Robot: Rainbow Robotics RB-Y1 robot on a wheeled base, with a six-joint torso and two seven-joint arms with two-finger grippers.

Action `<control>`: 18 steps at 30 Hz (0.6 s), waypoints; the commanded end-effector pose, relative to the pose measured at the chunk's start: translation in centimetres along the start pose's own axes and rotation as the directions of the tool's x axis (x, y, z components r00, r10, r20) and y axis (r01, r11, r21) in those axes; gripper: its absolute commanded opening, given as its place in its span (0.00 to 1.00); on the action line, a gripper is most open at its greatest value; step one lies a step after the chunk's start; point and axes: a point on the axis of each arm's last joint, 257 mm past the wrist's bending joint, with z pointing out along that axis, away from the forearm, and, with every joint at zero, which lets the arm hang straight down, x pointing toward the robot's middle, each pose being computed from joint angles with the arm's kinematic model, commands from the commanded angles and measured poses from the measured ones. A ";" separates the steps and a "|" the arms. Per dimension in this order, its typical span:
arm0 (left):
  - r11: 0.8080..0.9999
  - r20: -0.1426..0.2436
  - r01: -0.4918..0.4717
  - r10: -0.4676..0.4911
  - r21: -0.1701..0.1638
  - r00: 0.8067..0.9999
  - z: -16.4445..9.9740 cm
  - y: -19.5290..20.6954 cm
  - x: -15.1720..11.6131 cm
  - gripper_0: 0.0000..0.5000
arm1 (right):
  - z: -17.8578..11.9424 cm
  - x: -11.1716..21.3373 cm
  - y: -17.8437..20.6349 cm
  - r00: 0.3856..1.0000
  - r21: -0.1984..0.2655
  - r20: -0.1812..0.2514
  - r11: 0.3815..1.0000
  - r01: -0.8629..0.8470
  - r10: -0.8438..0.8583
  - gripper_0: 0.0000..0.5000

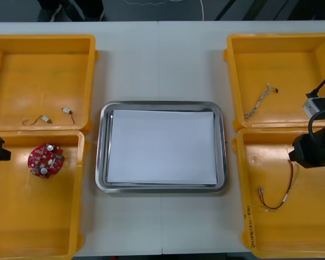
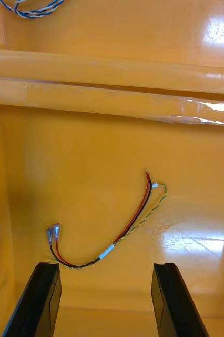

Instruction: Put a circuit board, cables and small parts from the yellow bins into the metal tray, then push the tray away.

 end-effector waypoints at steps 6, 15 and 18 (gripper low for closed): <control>0.993 0.004 -0.113 0.113 -0.030 0.994 -0.8 0.6 0.0 1.00 | -0.6 -0.2 -0.1 0.999 0.001 0.025 0.999 -0.045 0.045 1.00; 0.993 0.004 -0.113 0.113 -0.030 0.994 -0.8 0.6 0.0 1.00 | -0.6 -0.2 -0.1 0.999 0.001 0.025 0.999 -0.045 0.045 1.00; 0.993 0.004 -0.113 0.113 -0.030 0.994 -0.8 0.6 0.0 1.00 | -0.6 -0.2 -0.1 0.999 0.001 0.025 0.999 -0.045 0.045 1.00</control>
